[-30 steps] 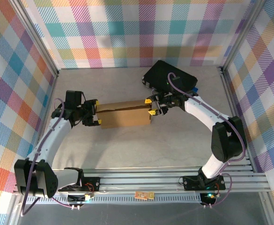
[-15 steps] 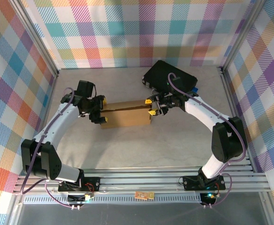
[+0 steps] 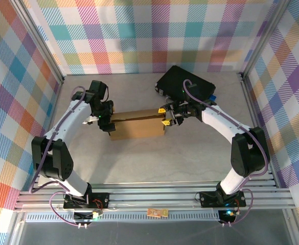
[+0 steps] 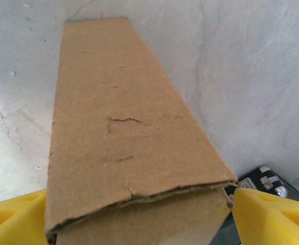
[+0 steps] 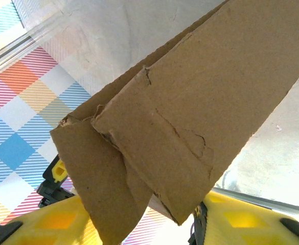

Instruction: Fold the paper box

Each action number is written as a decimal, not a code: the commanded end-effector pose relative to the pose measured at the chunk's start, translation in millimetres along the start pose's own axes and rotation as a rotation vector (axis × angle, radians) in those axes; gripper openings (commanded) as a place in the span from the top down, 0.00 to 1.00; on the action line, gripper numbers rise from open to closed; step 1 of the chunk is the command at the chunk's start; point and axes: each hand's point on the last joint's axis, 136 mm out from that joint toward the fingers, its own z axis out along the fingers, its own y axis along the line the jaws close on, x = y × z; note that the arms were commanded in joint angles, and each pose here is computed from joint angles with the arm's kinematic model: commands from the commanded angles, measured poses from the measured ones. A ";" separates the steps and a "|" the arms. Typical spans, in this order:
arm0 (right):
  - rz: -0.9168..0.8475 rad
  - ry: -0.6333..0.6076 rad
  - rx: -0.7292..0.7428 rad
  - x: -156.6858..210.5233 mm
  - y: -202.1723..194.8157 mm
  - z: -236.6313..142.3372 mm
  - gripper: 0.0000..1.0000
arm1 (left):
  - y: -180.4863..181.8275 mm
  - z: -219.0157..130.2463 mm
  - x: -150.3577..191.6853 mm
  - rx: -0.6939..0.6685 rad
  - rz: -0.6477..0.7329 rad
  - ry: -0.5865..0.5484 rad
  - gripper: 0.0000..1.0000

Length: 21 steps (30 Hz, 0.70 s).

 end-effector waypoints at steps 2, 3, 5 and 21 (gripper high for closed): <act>0.114 -0.037 0.154 -12.6 -50.1 11.4 0.54 | 16.1 11.3 -4.9 -0.086 -0.031 -0.028 0.17; 0.114 -0.038 0.154 -12.8 -50.0 11.4 0.54 | 17.3 14.5 -5.8 -0.090 -0.034 -0.029 0.18; 0.116 -0.037 0.154 -12.7 -50.0 11.5 0.54 | 20.1 19.4 -9.0 -0.101 -0.041 -0.037 0.18; 0.117 -0.038 0.155 -13.5 -50.3 12.3 0.54 | 36.6 39.0 -22.3 -0.190 -0.031 -0.088 0.29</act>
